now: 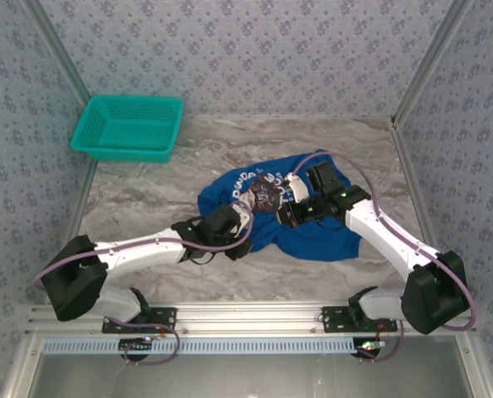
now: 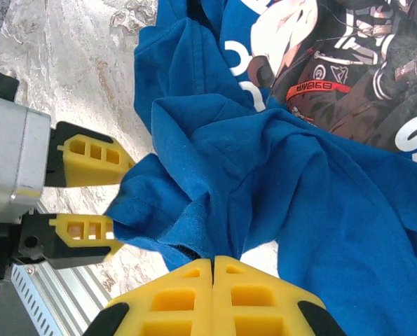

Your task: Fold the inside-out t-shirt

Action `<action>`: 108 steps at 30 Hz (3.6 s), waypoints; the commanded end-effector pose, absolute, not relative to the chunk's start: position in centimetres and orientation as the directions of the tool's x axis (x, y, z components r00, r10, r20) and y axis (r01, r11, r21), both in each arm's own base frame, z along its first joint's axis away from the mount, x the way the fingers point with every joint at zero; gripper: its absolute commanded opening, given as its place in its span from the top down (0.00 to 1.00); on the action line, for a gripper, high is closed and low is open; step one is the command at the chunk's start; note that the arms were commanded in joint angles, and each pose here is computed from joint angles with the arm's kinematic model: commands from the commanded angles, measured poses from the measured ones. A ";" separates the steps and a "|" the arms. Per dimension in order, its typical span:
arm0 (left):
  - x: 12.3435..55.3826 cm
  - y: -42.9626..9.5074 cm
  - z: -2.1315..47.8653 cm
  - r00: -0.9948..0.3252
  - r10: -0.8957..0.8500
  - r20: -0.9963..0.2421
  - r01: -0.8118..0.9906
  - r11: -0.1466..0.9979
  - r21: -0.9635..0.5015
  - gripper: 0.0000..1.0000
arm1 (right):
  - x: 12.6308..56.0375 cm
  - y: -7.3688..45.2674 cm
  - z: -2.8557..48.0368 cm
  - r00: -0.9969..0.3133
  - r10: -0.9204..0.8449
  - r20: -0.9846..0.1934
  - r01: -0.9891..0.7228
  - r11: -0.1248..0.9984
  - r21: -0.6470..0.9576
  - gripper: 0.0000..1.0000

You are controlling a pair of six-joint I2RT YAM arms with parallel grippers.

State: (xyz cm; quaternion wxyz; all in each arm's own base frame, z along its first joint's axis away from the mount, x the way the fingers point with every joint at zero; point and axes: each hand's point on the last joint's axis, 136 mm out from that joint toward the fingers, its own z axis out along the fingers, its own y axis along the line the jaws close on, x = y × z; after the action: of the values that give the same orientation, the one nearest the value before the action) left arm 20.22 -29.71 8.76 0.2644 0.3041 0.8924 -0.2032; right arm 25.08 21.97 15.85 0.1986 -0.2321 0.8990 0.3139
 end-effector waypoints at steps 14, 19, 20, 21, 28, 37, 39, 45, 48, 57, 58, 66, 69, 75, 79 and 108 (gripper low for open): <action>20.7 -28.2 16.7 -0.682 0.378 -0.626 0.672 0.661 -0.333 1.00 | 29.7 16.7 21.0 -0.767 -0.220 -0.603 -0.384 0.910 0.157 0.93; 21.3 -27.3 19.0 -0.693 0.329 -0.641 0.657 0.654 -0.375 1.00 | 30.4 15.0 23.6 -0.727 -0.178 -0.664 -0.320 0.942 0.098 0.69; 21.5 -27.3 19.2 -0.699 0.319 -0.641 0.652 0.653 -0.386 1.00 | 29.9 16.2 23.8 -0.712 -0.193 -0.675 -0.381 0.914 0.141 0.65; 21.6 -27.3 19.4 -0.701 0.314 -0.640 0.650 0.650 -0.394 1.00 | 29.0 17.5 23.5 -0.698 -0.213 -0.684 -0.455 0.869 0.193 0.61; 22.5 -26.8 19.8 -0.709 0.312 -0.632 0.638 0.665 -0.388 1.00 | 24.0 23.5 20.1 -0.606 -0.371 -0.704 -0.728 0.616 0.303 0.34; 22.6 -26.9 20.1 -0.707 0.308 -0.636 0.639 0.664 -0.389 1.00 | 26.3 24.4 15.9 -0.597 -0.392 -0.699 -0.720 0.647 0.252 0.27; 22.5 -26.7 20.2 -0.706 0.310 -0.637 0.640 0.664 -0.387 1.00 | 27.1 25.2 15.9 -0.579 -0.386 -0.718 -0.732 0.634 0.249 0.33; 23.5 -25.2 21.1 -0.688 0.290 -0.665 0.611 0.726 -0.315 1.00 | 27.0 25.6 17.4 -0.557 -0.414 -0.720 -0.758 0.608 0.237 0.86; 24.4 -24.3 22.4 -0.655 0.266 -0.707 0.591 0.763 -0.260 0.98 | 26.7 23.6 19.4 -0.552 -0.415 -0.723 -0.722 0.672 0.165 0.99; 25.3 -22.4 25.1 -0.553 0.363 -0.750 0.620 0.781 -0.079 0.96 | 25.7 18.4 23.8 -0.565 -0.424 -0.708 -0.614 0.789 0.018 1.00; 25.3 -22.2 25.2 -0.553 0.378 -0.742 0.622 0.780 -0.066 0.96 | 25.6 18.2 24.1 -0.563 -0.427 -0.707 -0.610 0.792 0.008 1.00; 24.2 -23.0 25.5 -0.572 0.469 -0.673 0.687 0.722 -0.080 0.84 | 25.6 18.4 24.9 -0.549 -0.446 -0.707 -0.629 0.778 -0.003 1.00; 24.7 -22.1 25.3 -0.587 0.485 -0.648 0.660 0.751 -0.036 0.80 | 25.3 18.4 25.0 -0.551 -0.452 -0.702 -0.636 0.771 0.002 1.00; 24.2 -25.5 24.3 -0.545 0.452 -0.707 0.725 0.677 -0.126 0.59 | 25.1 18.7 24.8 -0.571 -0.428 -0.701 -0.645 0.762 0.059 1.00; 26.2 -25.3 24.7 -0.553 0.350 -0.756 0.642 0.758 -0.119 0.51 | 22.5 21.3 24.3 -0.542 -0.467 -0.699 -0.745 0.651 0.143 1.00; 45.0 -23.3 6.3 -0.936 0.010 -0.351 0.158 0.906 -0.393 0.25 | 53.5 10.5 8.2 -0.853 0.016 -0.522 -0.008 0.999 0.045 0.23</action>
State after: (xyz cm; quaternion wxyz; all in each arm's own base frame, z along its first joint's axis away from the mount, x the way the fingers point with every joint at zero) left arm 45.35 -21.13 6.02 0.1989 0.0256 0.9654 -0.1669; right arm 52.64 11.09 9.19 0.2940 -0.0111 0.9549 0.0401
